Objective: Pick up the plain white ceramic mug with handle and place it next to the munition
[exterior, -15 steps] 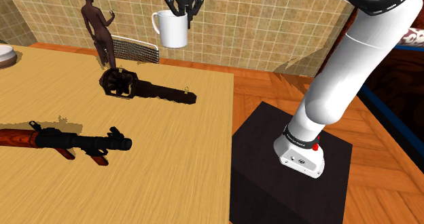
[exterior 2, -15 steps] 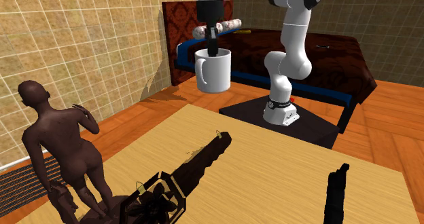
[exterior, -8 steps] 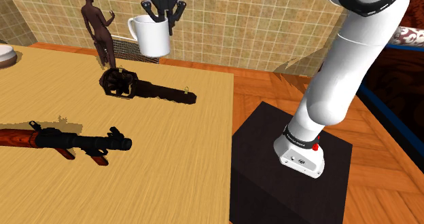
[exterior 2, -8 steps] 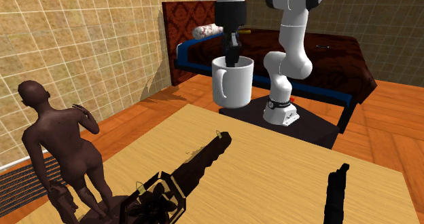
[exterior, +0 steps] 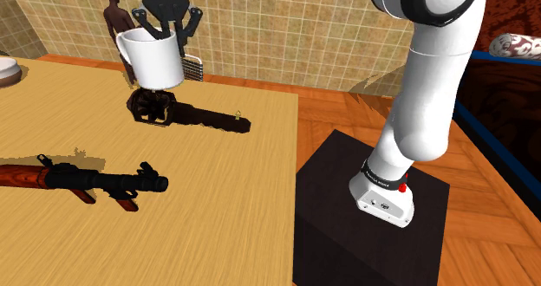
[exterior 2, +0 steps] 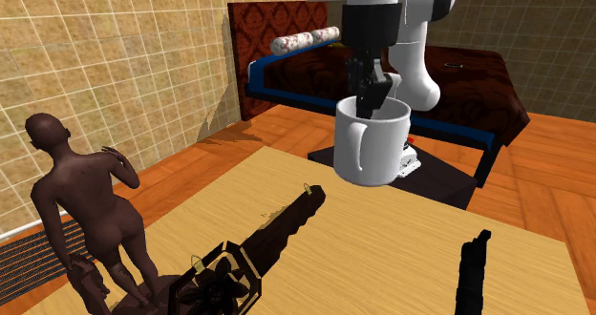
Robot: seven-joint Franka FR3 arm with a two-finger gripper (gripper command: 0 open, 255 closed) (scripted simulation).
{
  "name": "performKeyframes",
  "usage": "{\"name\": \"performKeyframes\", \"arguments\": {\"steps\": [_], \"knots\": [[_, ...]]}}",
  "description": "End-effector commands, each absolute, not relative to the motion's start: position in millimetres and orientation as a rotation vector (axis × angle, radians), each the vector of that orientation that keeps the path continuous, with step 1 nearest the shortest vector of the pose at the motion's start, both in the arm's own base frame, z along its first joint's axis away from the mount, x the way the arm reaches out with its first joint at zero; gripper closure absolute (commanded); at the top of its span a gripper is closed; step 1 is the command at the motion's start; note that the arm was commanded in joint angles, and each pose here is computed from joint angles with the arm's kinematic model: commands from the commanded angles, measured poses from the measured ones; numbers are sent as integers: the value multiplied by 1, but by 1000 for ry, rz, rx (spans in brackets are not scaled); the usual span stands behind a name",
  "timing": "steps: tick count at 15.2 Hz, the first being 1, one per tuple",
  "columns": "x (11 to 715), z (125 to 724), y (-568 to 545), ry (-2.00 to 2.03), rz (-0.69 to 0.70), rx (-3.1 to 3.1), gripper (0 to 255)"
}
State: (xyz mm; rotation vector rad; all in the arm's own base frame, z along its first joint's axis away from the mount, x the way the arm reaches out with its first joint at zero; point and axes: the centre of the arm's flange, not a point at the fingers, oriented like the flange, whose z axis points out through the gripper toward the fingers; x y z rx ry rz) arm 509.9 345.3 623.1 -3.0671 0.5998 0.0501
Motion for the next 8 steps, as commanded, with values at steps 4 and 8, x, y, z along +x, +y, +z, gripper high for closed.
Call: {"name": "performKeyframes", "arguments": {"steps": [4,8], "knots": [[506,624,409,603,49,-3066,255],[505,614,445,603,49,-3066,255]]}}
